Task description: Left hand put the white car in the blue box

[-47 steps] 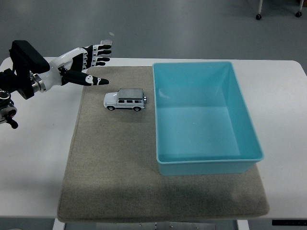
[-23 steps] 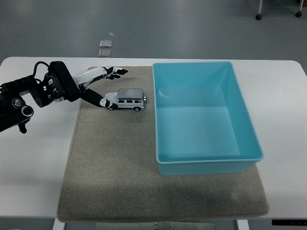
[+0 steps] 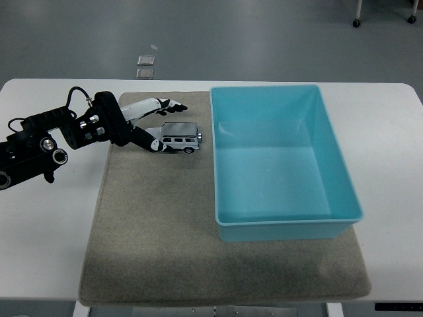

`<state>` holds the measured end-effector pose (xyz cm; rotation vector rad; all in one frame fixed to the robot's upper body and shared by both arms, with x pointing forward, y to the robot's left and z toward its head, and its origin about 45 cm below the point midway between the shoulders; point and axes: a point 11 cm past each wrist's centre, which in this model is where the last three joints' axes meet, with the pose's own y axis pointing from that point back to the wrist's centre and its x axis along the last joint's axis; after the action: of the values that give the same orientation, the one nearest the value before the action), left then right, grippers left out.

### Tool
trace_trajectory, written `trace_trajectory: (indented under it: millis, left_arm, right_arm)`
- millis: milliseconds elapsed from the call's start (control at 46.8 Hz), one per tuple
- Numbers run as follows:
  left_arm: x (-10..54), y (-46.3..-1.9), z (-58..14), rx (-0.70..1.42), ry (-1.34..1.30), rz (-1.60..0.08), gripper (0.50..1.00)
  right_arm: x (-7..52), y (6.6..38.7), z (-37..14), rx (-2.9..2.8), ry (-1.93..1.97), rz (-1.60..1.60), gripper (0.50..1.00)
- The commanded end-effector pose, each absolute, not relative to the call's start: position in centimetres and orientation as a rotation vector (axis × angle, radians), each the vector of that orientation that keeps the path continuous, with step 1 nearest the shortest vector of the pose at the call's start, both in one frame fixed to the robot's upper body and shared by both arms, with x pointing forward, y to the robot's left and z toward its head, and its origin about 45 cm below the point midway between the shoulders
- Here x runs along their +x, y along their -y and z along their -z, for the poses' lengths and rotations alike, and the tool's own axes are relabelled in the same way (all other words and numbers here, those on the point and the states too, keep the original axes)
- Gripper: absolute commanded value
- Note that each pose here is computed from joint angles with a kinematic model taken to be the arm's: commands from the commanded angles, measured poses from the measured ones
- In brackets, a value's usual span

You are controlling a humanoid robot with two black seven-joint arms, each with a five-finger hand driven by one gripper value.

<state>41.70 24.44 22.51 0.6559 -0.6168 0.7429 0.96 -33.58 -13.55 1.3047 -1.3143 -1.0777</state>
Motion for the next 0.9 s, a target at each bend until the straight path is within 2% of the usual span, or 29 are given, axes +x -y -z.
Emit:
trace_trajectory:
  millis: [0,150,876]
  left_arm:
    - [42.1,-24.4,-22.6,0.658,0.626,-0.759,0.898]
    - [42.4,-24.2,-22.5,0.665,0.637,-0.757,0.864]
    - [42.1,-23.7,-20.6,0.736,0.689,-0.690,0.868]
  right_arm:
    - [0.9,33.6,13.5,1.304,1.314,1.078,0.936]
    - [1.0,33.6,13.5,1.305,1.315,1.077,0.936]
    - [0.9,33.6,13.5,1.304,1.314,1.078,0.936]
